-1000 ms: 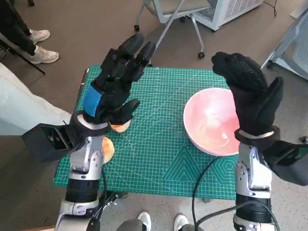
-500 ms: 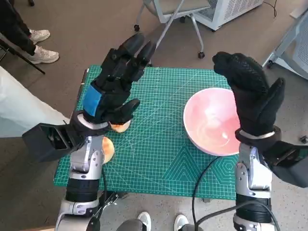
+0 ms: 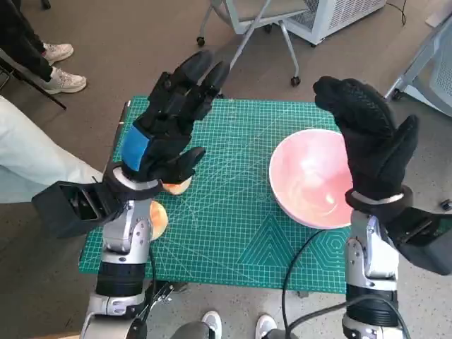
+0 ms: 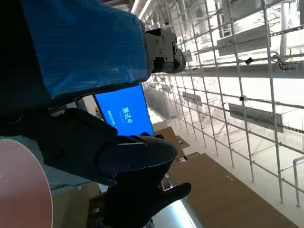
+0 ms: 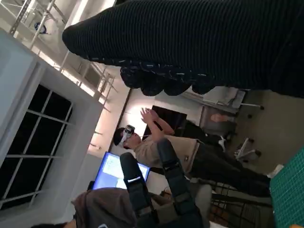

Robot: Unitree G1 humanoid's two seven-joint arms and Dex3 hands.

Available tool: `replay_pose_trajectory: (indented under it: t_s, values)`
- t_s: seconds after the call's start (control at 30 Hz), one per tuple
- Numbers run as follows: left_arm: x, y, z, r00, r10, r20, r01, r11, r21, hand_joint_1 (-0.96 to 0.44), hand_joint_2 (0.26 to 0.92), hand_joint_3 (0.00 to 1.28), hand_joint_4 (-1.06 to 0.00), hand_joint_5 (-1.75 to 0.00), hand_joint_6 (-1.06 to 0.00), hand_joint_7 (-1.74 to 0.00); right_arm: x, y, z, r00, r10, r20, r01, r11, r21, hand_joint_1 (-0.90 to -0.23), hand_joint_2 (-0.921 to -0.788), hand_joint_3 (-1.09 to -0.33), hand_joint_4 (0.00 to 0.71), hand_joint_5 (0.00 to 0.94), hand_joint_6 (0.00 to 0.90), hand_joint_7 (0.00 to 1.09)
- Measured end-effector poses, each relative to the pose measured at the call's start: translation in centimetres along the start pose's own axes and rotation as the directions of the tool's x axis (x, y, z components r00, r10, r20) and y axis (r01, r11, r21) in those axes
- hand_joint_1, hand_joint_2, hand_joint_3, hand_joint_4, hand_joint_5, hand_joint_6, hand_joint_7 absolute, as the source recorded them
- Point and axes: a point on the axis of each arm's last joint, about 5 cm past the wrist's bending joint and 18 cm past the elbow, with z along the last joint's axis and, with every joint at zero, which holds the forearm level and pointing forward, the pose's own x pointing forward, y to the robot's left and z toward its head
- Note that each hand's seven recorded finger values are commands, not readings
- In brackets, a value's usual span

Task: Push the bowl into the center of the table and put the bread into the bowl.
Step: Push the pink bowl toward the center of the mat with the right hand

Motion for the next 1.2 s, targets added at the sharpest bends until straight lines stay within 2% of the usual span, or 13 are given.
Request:
replay_pose_trajectory:
  t_s: [0.17, 0.3, 0.5, 0.63, 0.83, 0.97, 1.0, 1.07, 1.2]
  values:
    - [-0.1, 0.2, 0.0, 1.000, 0.008, 0.000, -0.008, 1.000, 0.003, -0.59, 0.921, 0.48, -0.09, 0.00, 0.00, -0.38, -0.59, -2.2, 0.3, 0.999, -0.053, 0.003, 0.053, 0.996, -0.075, -0.651, -0.921, -0.731, 0.262, 0.001, 0.150, 0.49]
    - [-0.2, 0.2, -0.1, 1.000, 0.014, 0.000, -0.014, 1.000, 0.005, -0.59, 0.921, 0.48, -0.09, 0.00, 0.00, -0.38, -1.17, -4.1, 0.3, 0.992, -0.129, 0.007, 0.128, 0.979, -0.157, -0.658, -0.921, -0.733, 0.251, 0.001, 0.171, 0.44]
    - [-0.3, 0.3, -0.2, 1.000, 0.019, -0.001, -0.019, 1.000, 0.006, -0.59, 0.921, 0.48, -0.09, 0.00, 0.00, -0.38, -2.14, -7.0, 0.1, 0.965, -0.261, -0.017, 0.246, 0.929, -0.278, -0.684, -0.921, -0.734, 0.231, 0.000, 0.169, 0.41]
    - [-0.4, 0.4, -0.2, 1.000, 0.024, -0.001, -0.024, 1.000, 0.008, -0.60, 0.921, 0.48, -0.09, 0.00, 0.00, -0.38, -2.87, -8.7, -0.2, 0.930, -0.365, -0.041, 0.334, 0.887, -0.319, -0.672, -0.921, -0.744, 0.227, 0.000, 0.161, 0.40]
    - [-0.5, 0.5, -0.2, 1.000, 0.031, 0.006, -0.031, 0.999, 0.015, -0.61, 0.921, 0.48, -0.10, 0.00, 0.00, -0.39, -4.04, -10.2, -1.1, 0.850, -0.519, -0.088, 0.464, 0.818, -0.341, -0.614, -0.921, -0.766, 0.225, 0.000, 0.140, 0.38]
    - [-0.5, 0.6, -0.2, 0.999, 0.037, 0.008, -0.038, 0.999, 0.019, -0.61, 0.921, 0.48, -0.10, -0.01, 0.00, -0.39, -4.86, -10.5, -2.0, 0.789, -0.598, -0.139, 0.538, 0.783, -0.314, -0.586, -0.921, -0.788, 0.196, 0.000, 0.116, 0.37]
    - [-0.6, 0.6, -0.2, 0.999, 0.040, 0.007, -0.040, 0.999, 0.020, -0.61, 0.921, 0.48, -0.10, -0.01, 0.00, -0.39, -5.10, -10.5, -2.2, 0.773, -0.616, -0.155, 0.556, 0.774, -0.304, -0.575, -0.921, -0.799, 0.170, 0.000, 0.104, 0.36]
    - [-0.6, 0.7, -0.2, 0.999, 0.043, 0.006, -0.043, 0.999, 0.021, -0.60, 0.921, 0.48, -0.10, -0.01, 0.00, -0.39, -5.51, -10.5, -2.6, 0.749, -0.634, -0.193, 0.577, 0.767, -0.281, -0.558, -0.921, -0.825, 0.118, 0.000, 0.079, 0.35]
    - [-0.6, 0.8, -0.2, 0.999, 0.051, 0.008, -0.051, 0.998, 0.026, -0.60, 0.921, 0.48, -0.10, -0.01, 0.00, -0.40, -6.58, -10.5, -3.4, 0.706, -0.647, -0.288, 0.602, 0.763, -0.237, -0.537, -0.921, -0.869, 0.058, 0.000, 0.051, 0.33]
